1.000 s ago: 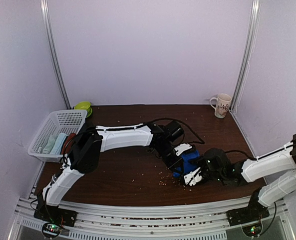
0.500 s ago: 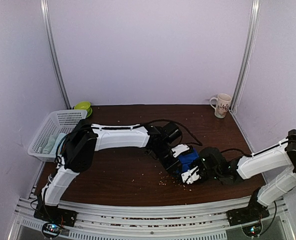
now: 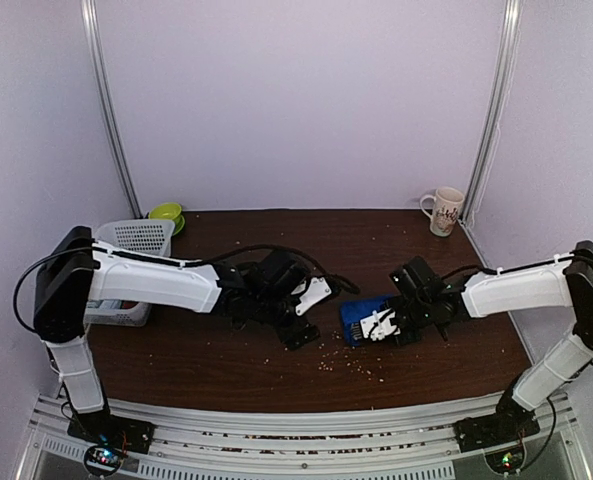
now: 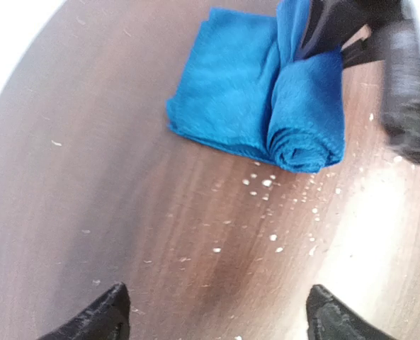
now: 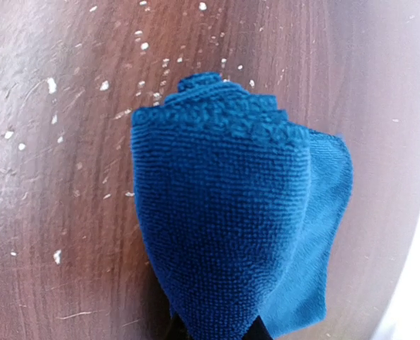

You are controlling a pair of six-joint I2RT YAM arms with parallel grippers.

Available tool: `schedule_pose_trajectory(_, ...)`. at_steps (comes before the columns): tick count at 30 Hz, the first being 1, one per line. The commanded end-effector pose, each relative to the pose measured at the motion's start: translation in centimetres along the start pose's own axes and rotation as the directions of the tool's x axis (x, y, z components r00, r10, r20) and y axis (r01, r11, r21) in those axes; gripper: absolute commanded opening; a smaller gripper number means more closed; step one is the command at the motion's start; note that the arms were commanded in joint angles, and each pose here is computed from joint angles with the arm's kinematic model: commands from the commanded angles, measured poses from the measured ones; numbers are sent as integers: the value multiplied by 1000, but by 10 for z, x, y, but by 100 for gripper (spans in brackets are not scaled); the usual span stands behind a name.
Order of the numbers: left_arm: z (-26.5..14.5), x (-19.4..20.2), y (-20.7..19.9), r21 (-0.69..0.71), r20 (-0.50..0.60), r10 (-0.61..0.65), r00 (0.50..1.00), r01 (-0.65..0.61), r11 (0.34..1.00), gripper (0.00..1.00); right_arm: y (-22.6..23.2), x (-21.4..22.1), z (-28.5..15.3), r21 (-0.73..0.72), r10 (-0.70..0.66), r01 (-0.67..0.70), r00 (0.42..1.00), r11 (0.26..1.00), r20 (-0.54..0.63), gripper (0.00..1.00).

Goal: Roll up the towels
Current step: Roll the towel at the center of the board.

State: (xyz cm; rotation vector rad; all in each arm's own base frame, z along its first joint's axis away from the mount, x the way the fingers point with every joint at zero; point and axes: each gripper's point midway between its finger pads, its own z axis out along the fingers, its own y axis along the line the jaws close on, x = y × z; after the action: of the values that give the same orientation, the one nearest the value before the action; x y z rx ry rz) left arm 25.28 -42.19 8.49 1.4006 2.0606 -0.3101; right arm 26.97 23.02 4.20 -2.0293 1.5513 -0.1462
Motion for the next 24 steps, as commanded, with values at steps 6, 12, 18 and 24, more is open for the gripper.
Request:
schedule_pose_trajectory(6,-31,-34,18,-364,235,242,941,-146,920,89,46,11,10,-421,126,-144,990,896,-70,0)
schedule_pose_trajectory(12,-25,-33,-8,-507,208,441,873,-290,812,90,48,8,15,-576,200,-229,973,785,-114,0)
schedule_pose_trajectory(18,-18,-32,-31,-545,211,566,797,-385,745,90,49,8,21,-693,266,-306,949,653,-168,0)
schedule_pose_trajectory(24,5,-38,-48,-567,154,643,750,-466,679,91,49,9,25,-734,279,-335,938,591,-204,0)
